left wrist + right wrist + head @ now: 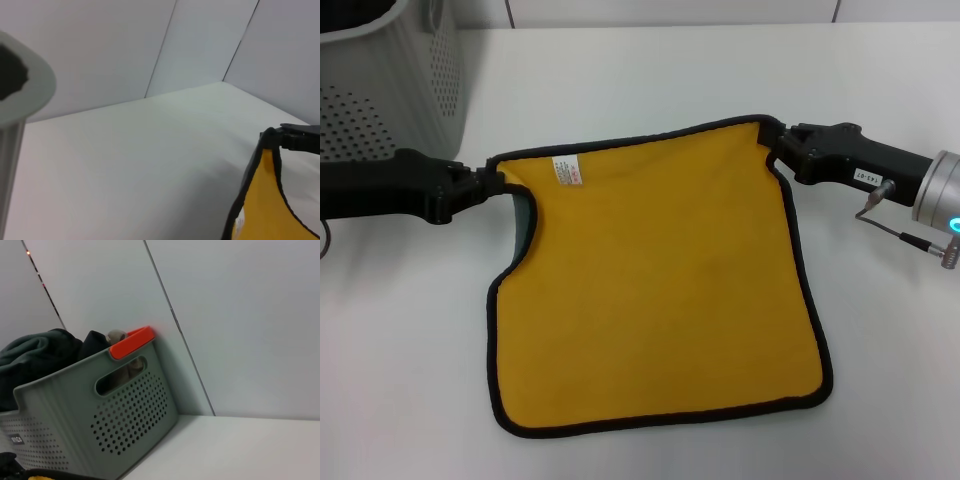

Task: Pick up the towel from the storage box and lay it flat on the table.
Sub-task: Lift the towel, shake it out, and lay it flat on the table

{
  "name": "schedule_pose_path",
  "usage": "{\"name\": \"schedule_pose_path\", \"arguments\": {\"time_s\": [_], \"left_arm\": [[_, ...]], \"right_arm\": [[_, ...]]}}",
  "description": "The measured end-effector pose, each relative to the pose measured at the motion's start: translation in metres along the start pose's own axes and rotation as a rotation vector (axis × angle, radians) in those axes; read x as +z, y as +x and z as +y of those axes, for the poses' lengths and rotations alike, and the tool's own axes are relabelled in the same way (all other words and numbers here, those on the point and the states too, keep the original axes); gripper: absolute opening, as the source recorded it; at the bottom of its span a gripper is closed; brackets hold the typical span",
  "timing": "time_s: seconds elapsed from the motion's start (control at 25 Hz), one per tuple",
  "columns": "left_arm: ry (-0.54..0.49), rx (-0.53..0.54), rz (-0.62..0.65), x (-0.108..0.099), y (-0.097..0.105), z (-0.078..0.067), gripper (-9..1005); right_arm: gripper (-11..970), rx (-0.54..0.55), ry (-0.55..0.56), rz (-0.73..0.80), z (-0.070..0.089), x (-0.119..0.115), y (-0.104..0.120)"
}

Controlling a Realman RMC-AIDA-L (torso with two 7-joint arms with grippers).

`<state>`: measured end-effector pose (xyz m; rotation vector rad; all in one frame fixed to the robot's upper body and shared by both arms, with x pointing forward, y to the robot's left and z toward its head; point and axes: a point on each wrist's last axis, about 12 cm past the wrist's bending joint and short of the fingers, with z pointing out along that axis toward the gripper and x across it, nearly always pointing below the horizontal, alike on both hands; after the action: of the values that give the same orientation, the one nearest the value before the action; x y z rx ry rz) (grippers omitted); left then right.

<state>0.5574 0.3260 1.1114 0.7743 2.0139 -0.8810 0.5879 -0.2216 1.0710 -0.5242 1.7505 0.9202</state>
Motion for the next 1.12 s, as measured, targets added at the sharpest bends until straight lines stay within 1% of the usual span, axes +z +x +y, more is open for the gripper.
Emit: {"name": "schedule_pose_path", "arguments": {"time_s": [0.44,0.88,1.12], "left_arm": [[0.000,0.015,-0.005,0.000,-0.002,0.000,43],[-0.003,0.038,-0.012,-0.001,-0.008,0.002,78],[-0.010,0.049,-0.013,-0.002,-0.011,0.002,97]], "right_arm": [[120,0.001,-0.003,0.000,0.000,0.001,-0.001],[126,-0.028,-0.014,-0.010,0.001,0.012,-0.014],[129,-0.032,-0.014,-0.011,0.001,0.014,-0.015]]}}
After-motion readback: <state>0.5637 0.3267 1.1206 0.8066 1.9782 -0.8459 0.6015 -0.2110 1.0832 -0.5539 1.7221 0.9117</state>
